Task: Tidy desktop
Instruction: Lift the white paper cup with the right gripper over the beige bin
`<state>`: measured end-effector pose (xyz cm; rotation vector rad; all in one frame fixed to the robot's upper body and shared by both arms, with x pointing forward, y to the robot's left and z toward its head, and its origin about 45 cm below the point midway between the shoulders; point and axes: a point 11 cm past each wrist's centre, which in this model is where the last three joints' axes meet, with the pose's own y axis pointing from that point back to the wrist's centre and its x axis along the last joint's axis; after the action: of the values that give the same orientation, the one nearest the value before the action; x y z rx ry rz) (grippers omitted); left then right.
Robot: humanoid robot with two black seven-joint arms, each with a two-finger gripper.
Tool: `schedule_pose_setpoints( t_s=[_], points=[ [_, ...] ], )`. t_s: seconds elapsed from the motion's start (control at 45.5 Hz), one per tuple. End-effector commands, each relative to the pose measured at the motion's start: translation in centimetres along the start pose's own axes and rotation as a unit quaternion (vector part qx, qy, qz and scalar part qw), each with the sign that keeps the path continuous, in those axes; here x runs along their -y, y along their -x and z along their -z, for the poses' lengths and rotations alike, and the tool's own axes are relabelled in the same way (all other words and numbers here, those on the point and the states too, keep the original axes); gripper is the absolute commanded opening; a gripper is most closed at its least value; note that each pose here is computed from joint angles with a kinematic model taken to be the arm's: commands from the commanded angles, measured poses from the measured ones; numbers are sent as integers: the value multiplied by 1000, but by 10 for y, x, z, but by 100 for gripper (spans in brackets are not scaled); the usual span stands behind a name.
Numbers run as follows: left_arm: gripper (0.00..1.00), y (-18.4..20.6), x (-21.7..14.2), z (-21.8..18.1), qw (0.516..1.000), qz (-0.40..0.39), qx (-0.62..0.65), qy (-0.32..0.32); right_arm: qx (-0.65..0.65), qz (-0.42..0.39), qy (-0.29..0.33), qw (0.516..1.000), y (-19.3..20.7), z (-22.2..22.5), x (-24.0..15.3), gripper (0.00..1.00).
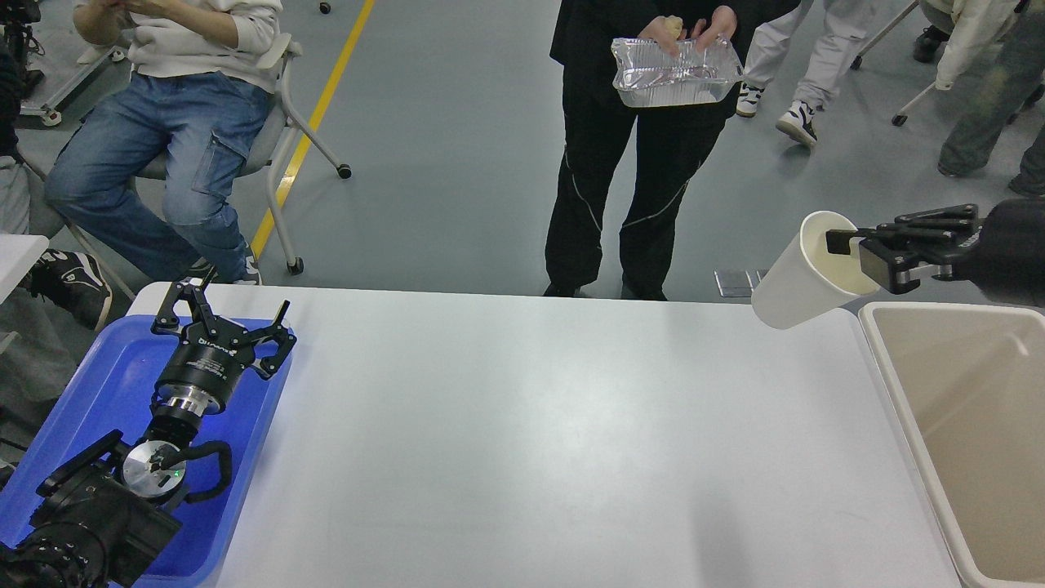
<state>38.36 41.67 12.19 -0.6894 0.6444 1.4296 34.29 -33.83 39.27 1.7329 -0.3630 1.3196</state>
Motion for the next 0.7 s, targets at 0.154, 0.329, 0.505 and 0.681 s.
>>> schedule_pose_setpoints(
  t_s=[0.154, 0.329, 0.505, 0.681],
  points=[
    [100, 0, 0, 0, 1000, 0, 0, 0, 45, -16, 39, 998, 1, -28, -10, 0],
    [100, 0, 0, 1, 1000, 0, -1, 0, 97, -40, 70, 992, 5, -53, -23, 0],
    [100, 0, 0, 0, 1000, 0, 0, 0, 154, -77, 97, 980, 14, -74, -35, 0],
    [100, 0, 0, 0, 1000, 0, 0, 0, 195, -98, 124, 968, 31, -90, -42, 0]
  ],
)
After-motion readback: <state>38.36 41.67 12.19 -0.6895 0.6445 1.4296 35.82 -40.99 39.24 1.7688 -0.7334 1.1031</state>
